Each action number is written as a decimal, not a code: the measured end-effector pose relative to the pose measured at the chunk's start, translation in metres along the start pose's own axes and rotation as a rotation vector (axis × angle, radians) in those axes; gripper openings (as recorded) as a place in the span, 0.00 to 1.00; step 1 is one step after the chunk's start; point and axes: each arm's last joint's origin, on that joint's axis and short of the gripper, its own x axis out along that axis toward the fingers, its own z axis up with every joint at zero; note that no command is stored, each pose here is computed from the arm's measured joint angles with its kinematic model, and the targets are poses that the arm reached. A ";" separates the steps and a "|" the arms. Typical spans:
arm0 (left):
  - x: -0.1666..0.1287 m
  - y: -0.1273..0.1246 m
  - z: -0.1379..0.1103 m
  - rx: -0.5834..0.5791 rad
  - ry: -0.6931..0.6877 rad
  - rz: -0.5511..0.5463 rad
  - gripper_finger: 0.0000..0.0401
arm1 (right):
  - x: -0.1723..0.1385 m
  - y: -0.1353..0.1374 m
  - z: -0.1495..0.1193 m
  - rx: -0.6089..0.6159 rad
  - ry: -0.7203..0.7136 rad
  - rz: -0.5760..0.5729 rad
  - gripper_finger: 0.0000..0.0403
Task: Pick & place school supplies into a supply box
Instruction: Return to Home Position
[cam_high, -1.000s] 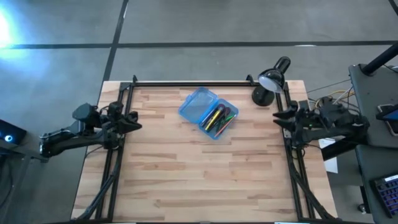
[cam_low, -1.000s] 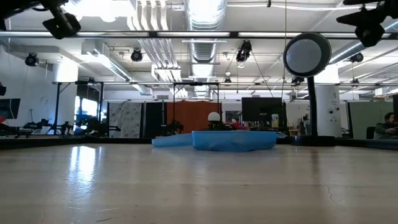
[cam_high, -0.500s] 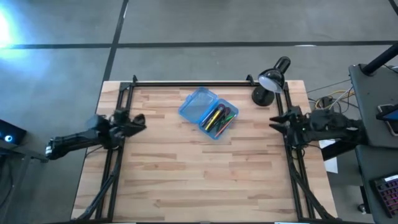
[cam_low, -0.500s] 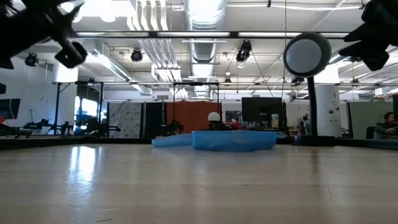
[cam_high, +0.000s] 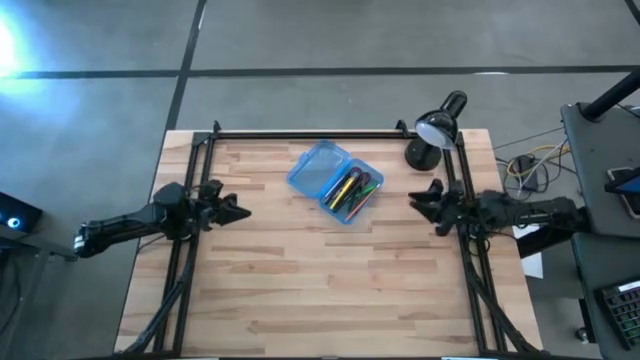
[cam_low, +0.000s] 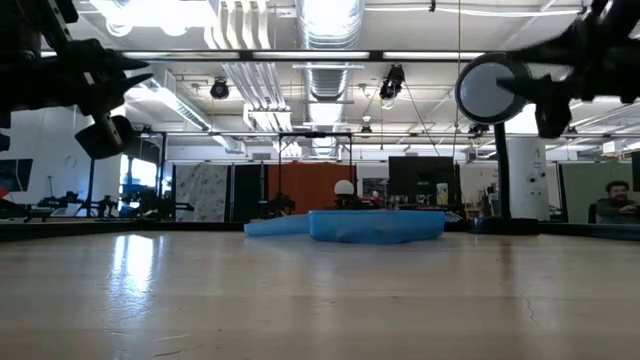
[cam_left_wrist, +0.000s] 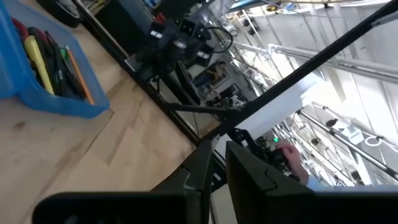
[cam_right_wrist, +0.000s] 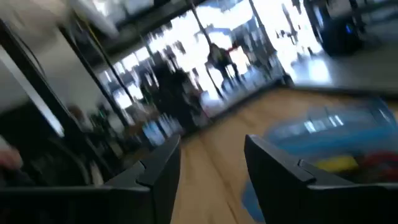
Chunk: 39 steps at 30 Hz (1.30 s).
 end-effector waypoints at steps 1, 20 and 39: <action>0.000 0.000 0.000 -0.001 0.002 0.002 0.07 | 0.000 -0.003 -0.005 -0.018 0.053 -0.027 0.42; 0.002 0.003 -0.001 -0.014 0.016 0.034 0.07 | 0.002 -0.007 -0.014 -0.051 0.145 -0.071 0.42; 0.002 0.004 -0.001 -0.015 0.018 0.036 0.07 | 0.002 -0.007 -0.014 -0.052 0.146 -0.069 0.42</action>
